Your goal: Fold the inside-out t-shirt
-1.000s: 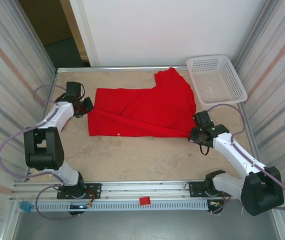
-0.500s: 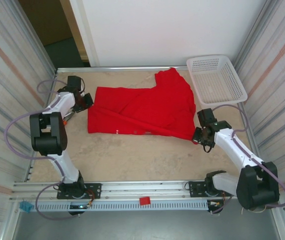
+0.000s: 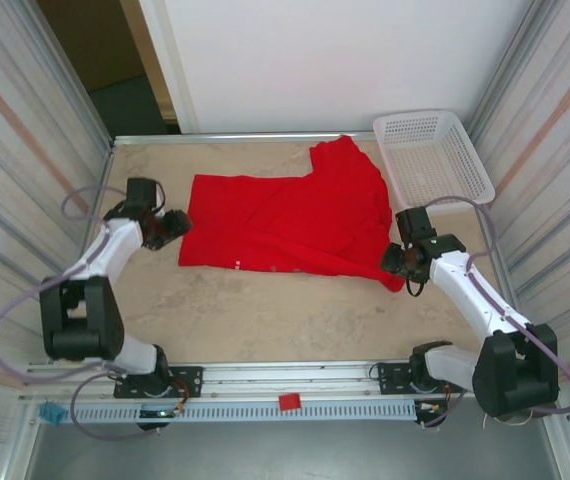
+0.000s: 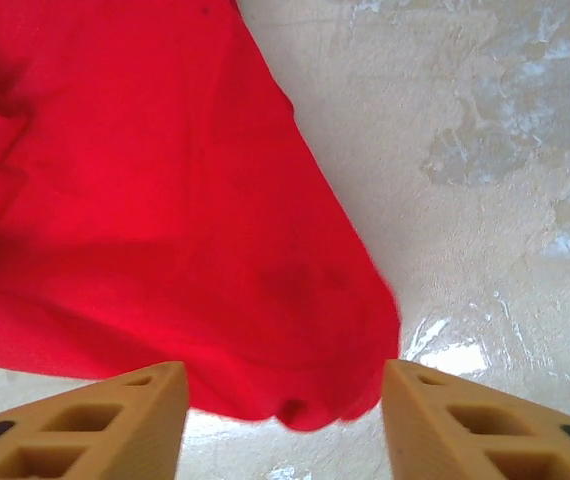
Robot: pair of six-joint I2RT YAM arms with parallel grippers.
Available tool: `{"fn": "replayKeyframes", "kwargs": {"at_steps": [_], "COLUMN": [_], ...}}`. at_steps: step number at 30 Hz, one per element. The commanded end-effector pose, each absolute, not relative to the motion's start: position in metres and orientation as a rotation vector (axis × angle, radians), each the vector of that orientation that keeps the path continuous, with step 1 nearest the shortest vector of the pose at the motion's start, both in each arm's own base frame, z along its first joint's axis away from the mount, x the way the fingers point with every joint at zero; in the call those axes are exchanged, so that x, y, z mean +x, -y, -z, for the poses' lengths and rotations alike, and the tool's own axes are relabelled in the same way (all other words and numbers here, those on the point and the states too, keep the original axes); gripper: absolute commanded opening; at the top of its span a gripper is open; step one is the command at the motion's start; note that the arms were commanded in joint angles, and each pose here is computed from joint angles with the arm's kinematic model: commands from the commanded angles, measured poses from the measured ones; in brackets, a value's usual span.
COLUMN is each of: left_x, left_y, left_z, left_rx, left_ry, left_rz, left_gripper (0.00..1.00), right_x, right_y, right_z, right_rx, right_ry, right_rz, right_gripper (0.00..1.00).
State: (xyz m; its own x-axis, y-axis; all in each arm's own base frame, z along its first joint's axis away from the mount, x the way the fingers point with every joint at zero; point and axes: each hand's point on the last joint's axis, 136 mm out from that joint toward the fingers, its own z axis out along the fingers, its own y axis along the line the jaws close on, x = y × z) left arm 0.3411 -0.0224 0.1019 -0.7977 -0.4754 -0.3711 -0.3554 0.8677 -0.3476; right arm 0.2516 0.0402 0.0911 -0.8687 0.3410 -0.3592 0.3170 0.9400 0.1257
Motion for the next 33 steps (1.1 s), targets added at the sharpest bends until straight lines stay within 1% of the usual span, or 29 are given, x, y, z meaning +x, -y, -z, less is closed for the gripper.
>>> {"fn": "replayKeyframes", "kwargs": {"at_steps": [1,4,6,11,16,21,23,24,26,27,28,29,30,33], "left_x": [0.307,0.286,0.281,0.288,0.299,0.312,0.319,0.323,0.329,0.333,0.337,0.339,0.342,0.348], "left_y": [0.032,0.036,0.036,0.039,0.040,0.040,0.040,0.039,0.038,0.037,0.036,0.036,0.035,0.030], "left_z": [-0.093,-0.080,-0.073,-0.063,-0.052,-0.043,-0.039,-0.038,-0.036,-0.036,-0.037,-0.039,-0.041,-0.055], "left_rx": [-0.731,-0.761,-0.776,-0.772,-0.748,-0.739,-0.732,-0.729,-0.720,-0.712,-0.700,-0.690,-0.681,-0.660], "left_ry": [-2.569,-2.581,-2.589,-2.619,-2.652,-2.653,-2.660,-2.660,-2.661,-2.657,-2.656,-2.655,-2.656,-2.640], "left_rz": [0.433,0.427,0.427,0.420,0.384,0.350,0.340,0.332,0.312,0.304,0.298,0.296,0.285,0.270], "left_gripper": [0.57,0.57,0.58,0.58,0.57,0.57,0.56,0.54,0.45,0.35,0.22,0.11,0.00,0.00], "right_x": [0.237,0.226,0.219,0.208,0.207,0.211,0.211,0.211,0.211,0.211,0.212,0.212,0.214,0.219], "right_y": [-0.033,-0.034,-0.038,-0.049,-0.053,-0.055,-0.055,-0.055,-0.056,-0.055,-0.054,-0.053,-0.053,-0.049], "right_z": [-0.087,-0.077,-0.065,-0.042,-0.034,-0.026,-0.022,-0.020,-0.019,-0.019,-0.021,-0.022,-0.025,-0.037], "right_rx": [0.559,0.616,0.654,0.724,0.703,0.675,0.667,0.662,0.657,0.659,0.655,0.657,0.651,0.631], "right_ry": [-2.683,-2.686,-2.709,-2.747,-2.764,-2.789,-2.803,-2.811,-2.820,-2.821,-2.819,-2.817,-2.812,-2.790], "right_rz": [-0.072,-0.106,-0.142,-0.233,-0.222,-0.211,-0.199,-0.193,-0.188,-0.179,-0.175,-0.170,-0.163,-0.143], "right_gripper": [0.55,0.58,0.58,0.58,0.56,0.51,0.44,0.39,0.21,0.12,0.03,0.00,0.00,0.00]}}
